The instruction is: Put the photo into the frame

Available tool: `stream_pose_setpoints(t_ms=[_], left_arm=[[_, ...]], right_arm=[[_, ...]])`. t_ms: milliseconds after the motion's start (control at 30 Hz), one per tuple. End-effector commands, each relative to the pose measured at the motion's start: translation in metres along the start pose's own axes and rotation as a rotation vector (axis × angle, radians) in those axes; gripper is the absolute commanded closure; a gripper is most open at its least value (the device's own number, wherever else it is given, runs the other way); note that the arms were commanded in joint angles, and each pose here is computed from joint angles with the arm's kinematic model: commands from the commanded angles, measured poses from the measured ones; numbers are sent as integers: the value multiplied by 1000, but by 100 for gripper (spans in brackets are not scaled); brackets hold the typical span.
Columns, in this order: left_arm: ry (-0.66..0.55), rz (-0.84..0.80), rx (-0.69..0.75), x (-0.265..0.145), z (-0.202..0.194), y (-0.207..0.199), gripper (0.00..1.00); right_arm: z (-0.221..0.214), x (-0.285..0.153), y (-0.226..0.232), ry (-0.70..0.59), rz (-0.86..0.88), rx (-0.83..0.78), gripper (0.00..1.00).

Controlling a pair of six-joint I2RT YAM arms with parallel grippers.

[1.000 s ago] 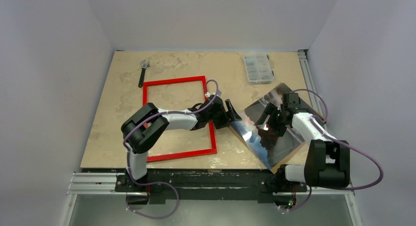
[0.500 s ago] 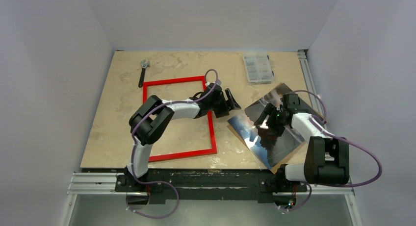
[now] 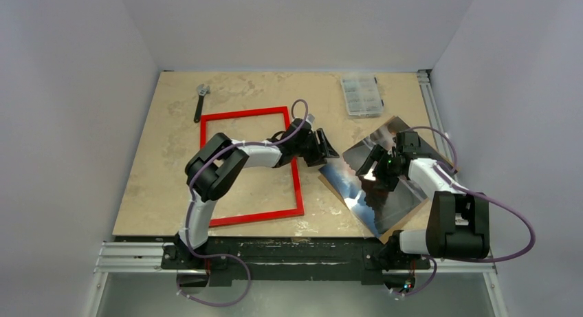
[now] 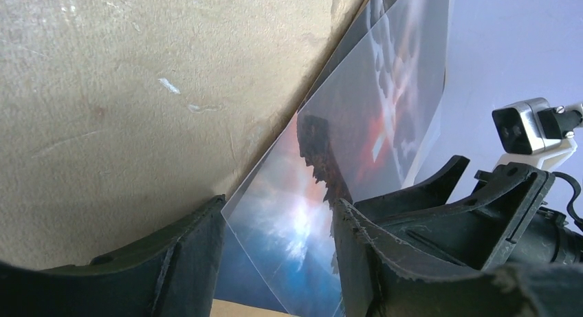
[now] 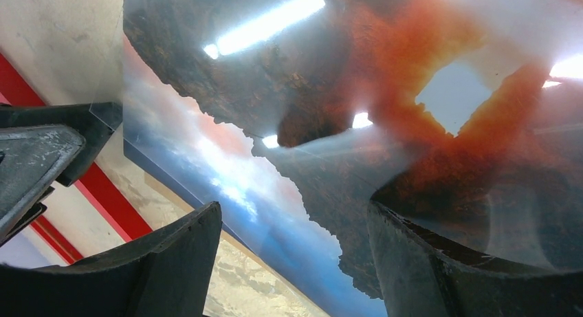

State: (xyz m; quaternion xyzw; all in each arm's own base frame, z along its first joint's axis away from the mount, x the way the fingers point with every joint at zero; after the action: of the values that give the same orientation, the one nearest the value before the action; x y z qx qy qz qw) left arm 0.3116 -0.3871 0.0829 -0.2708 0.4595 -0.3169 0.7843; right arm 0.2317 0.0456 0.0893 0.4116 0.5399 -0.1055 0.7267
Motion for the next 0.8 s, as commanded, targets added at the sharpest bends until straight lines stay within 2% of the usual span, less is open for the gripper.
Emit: stream_pose_setpoints(t_ms=[0, 300, 467, 767], left_arm=[[-55, -109, 69, -15, 10, -33, 44], [-77, -125, 148, -22, 8, -55, 45], [-66, -112, 145, -16, 2, -52, 47], [-109, -50, 222, -33, 10, -58, 37]], right_arm=[[-5, 3, -5, 22, -4, 7, 24], [-4, -4, 2, 21, 19, 1, 24], [0, -15, 11, -5, 42, -11, 24], [1, -24, 15, -22, 58, -30, 24]])
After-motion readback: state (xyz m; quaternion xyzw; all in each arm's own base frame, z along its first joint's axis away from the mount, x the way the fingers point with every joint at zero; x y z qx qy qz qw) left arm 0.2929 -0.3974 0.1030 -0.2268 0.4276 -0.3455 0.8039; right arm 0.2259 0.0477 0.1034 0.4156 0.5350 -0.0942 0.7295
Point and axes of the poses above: each gripper's point midway between its finger pads, its own x axis out along the fingers, its own y axis along the line the jaws close on, z = x × y, the point moved 6 cm from there along -x, back along the fingers, and after that the axes turned 14 degrees about x, right-handed, at the moved point
